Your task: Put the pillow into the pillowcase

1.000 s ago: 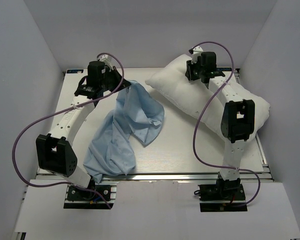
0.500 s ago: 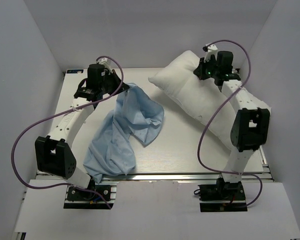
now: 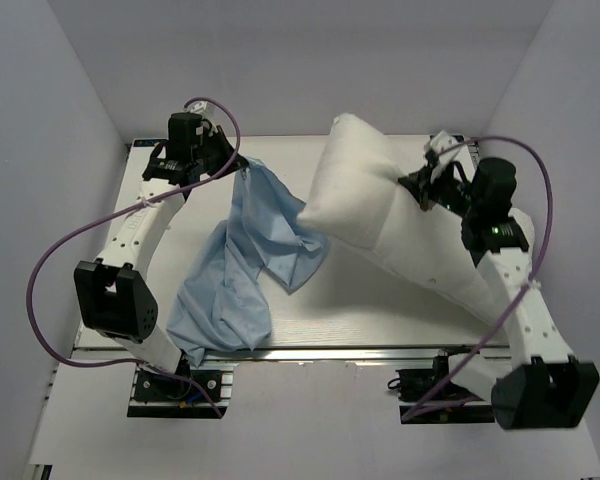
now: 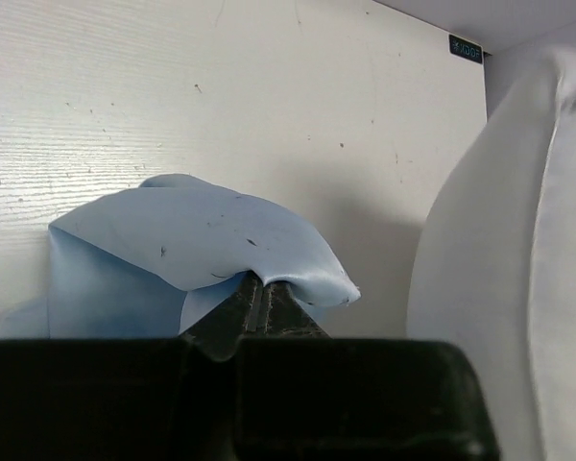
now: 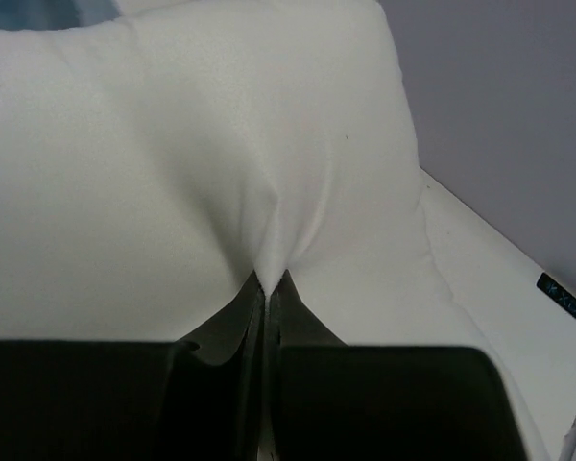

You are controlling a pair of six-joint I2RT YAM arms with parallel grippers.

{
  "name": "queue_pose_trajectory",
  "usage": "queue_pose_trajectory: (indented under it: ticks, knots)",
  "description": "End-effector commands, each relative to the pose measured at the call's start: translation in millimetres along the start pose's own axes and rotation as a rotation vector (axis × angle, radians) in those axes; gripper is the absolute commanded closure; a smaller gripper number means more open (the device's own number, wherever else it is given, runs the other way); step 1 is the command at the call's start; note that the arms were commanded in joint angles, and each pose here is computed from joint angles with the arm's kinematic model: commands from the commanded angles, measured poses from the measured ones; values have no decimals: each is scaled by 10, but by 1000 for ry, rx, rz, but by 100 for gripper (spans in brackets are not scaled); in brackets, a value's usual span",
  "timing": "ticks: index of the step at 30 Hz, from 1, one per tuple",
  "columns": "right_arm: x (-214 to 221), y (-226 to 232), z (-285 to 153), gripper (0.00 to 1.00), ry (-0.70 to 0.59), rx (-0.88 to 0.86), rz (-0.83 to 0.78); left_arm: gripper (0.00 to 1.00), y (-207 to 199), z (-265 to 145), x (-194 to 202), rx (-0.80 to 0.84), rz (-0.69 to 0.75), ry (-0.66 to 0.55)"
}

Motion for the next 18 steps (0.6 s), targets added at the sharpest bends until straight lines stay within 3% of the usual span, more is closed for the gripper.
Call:
queue_pose_trajectory:
  ticks: [1, 10, 18]
  knots:
    - [-252, 213, -296, 100, -145, -56, -304, 100, -74, -10, -162, 11, 27, -14]
    - [-73, 961, -701, 100, -197, -321, -438, 100, -168, 99, -277, 31, 41, 15]
    - [-63, 1361, -619, 100, -229, -436, -522, 100, -170, 134, -189, 67, 38, 60]
Point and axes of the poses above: each gripper's point midway between its finger pads, its own z axis out along the fingers, its own y axis along the line the jaws close on, x = y × z, the point moved 5 cm from there along -z, back along the fingers, and after that the axes turned 6 degrees about -z, right-handed, at the moved point
